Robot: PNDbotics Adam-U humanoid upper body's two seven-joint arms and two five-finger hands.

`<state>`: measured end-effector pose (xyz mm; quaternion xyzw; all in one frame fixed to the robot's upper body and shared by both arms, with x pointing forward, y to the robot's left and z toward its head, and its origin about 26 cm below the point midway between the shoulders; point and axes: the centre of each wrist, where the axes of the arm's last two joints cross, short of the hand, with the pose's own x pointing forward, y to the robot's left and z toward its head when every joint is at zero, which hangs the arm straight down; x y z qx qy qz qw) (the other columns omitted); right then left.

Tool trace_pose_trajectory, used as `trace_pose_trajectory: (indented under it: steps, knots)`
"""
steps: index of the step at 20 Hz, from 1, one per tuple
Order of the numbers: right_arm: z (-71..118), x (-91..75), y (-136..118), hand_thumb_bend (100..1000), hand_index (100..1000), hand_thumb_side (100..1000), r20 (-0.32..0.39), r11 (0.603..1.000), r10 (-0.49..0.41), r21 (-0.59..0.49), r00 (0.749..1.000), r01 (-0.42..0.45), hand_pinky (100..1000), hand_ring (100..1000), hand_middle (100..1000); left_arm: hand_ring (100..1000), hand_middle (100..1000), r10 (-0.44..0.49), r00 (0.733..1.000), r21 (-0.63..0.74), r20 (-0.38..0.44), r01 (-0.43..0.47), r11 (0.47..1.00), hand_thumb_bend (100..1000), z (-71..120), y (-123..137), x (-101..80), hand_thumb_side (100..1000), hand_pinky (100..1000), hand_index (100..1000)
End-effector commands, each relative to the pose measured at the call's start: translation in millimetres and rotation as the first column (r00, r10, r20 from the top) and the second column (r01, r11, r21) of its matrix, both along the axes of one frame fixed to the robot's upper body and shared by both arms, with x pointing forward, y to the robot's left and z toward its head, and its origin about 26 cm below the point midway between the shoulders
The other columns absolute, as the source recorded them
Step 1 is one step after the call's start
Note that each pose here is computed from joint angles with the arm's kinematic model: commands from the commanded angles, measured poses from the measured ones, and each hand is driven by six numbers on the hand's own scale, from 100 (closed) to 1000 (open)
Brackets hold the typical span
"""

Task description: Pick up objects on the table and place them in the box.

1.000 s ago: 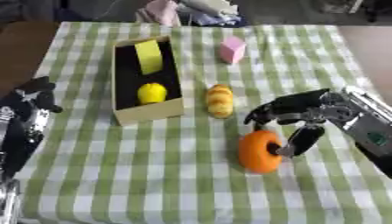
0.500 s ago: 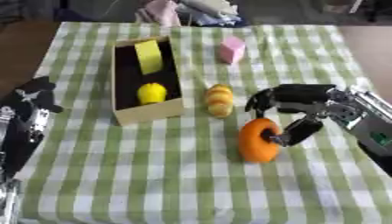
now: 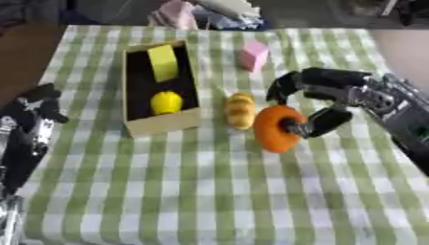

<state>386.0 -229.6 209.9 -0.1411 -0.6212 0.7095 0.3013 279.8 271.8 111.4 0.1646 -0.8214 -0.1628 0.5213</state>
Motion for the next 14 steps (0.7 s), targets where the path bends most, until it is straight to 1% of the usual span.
trace_pose_trajectory:
  steps: [1,5,7,10,14]
  knots:
    - [31.9,5.8,7,100,350,224,0.056,1.0,0.0,-0.005,0.998,0.0,831,784,765,567,736,0.009,1.0,0.018,0.015,-0.009,1.0,301,5.4,4,-0.4,811,754,858]
    - [60.2,20.4,23,100,356,229,0.113,1.0,-0.005,-0.024,0.994,0.008,839,791,773,568,738,0.039,0.999,-0.002,0.027,-0.039,0.999,297,7.1,5,0.0,798,750,856]
    - [69.2,31.2,31,100,359,233,0.134,0.999,-0.025,-0.03,0.991,0.029,843,795,777,569,739,0.052,0.998,-0.017,0.038,-0.052,0.999,297,8.7,4,0.6,792,749,856]
    - [74.2,49.5,43,100,362,237,0.162,0.997,-0.062,-0.045,0.985,0.07,849,800,782,569,738,0.058,0.997,-0.035,0.048,-0.057,0.998,298,10.3,2,1.5,790,749,855]
    - [73.4,69.7,62,100,375,237,0.212,0.993,-0.096,-0.045,0.973,0.108,856,808,789,568,737,0.038,0.997,-0.048,0.061,-0.035,0.998,300,12.8,-3,3.0,785,748,854]
